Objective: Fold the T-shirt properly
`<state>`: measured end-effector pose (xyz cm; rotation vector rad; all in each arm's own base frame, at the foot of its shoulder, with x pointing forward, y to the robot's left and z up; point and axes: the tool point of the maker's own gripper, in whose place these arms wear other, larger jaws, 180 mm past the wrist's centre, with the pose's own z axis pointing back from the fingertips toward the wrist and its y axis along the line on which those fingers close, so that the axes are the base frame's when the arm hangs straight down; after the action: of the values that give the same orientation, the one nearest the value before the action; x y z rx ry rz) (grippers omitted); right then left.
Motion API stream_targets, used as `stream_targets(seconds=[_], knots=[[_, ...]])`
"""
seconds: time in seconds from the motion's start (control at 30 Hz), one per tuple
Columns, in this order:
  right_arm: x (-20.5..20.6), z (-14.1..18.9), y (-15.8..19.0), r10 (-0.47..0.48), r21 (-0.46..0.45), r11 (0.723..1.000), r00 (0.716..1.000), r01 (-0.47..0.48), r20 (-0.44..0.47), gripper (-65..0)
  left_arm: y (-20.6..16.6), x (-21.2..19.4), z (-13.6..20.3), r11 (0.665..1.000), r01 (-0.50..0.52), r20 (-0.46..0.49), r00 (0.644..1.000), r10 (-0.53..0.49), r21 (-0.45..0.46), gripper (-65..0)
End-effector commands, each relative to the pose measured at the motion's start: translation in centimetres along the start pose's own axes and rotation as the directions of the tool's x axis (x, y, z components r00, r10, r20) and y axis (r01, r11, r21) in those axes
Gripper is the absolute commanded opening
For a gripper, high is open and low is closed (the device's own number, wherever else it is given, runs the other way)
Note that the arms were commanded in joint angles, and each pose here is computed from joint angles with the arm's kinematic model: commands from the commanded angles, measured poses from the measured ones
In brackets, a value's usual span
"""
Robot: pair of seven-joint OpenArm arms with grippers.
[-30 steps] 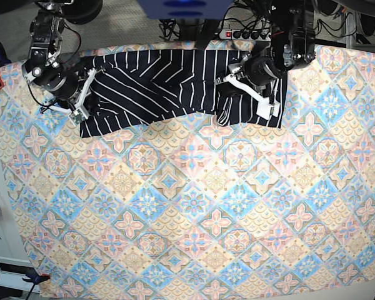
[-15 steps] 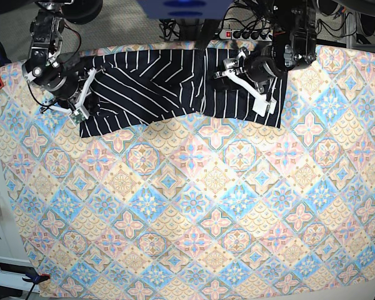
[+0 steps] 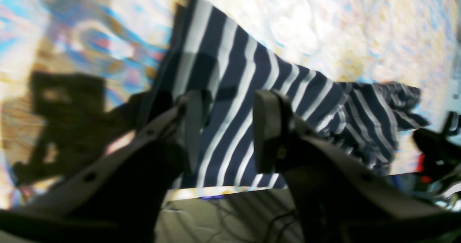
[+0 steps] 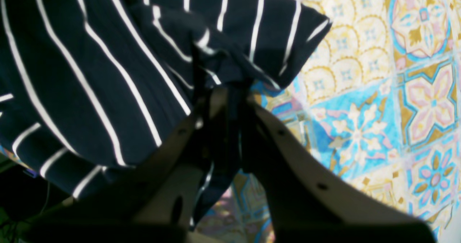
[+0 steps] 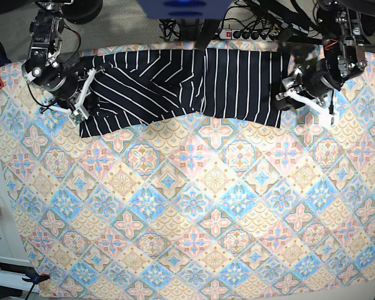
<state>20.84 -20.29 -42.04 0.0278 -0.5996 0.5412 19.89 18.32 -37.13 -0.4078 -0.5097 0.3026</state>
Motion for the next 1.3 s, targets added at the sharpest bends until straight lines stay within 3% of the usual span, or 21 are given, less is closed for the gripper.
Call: stream_targets(seconds=[0.0,0.17,0.37,0.5,0.6,0.87,1.27], knots=[[1.0,0.5,-0.7,0.015,-0.019,1.0,0.999,-0.014,0.032,-59.1,-0.5,0.4,0.3,1.0,0.017,0.006,1.0,-0.017,-0.023,-41.2],[1.0,0.5,-0.7,0.015,-0.019,1.0,0.999,-0.014,0.032,-59.1,2.3,0.0,-0.2,0.999,0.003,-0.043,0.999,-0.002,0.033,-40.6],[1.0,0.5,-0.7,0.015,-0.019,1.0,0.999,-0.014,0.032,-59.1,4.1,0.0,0.5,0.995,0.053,-0.107,0.993,-0.043,0.084,-27.7],[1.0,0.4,-0.6,0.017,-0.015,1.0,0.999,-0.017,0.032,-59.1,4.6,0.2,0.8,0.992,0.072,-0.116,0.991,-0.061,0.099,-23.5],[1.1,0.4,-0.6,0.017,-0.016,1.0,0.999,-0.017,0.033,-59.1,4.5,0.6,0.6,0.991,0.094,-0.124,0.989,-0.082,0.098,-23.3],[1.0,0.5,-0.8,0.015,-0.02,1.0,0.999,-0.014,0.033,-59.1,4.8,-2.4,-2.9,0.981,0.159,-0.264,0.956,-0.126,0.108,-23.4],[1.0,0.5,-0.8,0.014,-0.019,1.0,0.999,-0.014,0.034,-59.2,6.5,-4.8,-4.2,0.961,0.2,-0.319,0.939,-0.131,0.192,-23.4]])
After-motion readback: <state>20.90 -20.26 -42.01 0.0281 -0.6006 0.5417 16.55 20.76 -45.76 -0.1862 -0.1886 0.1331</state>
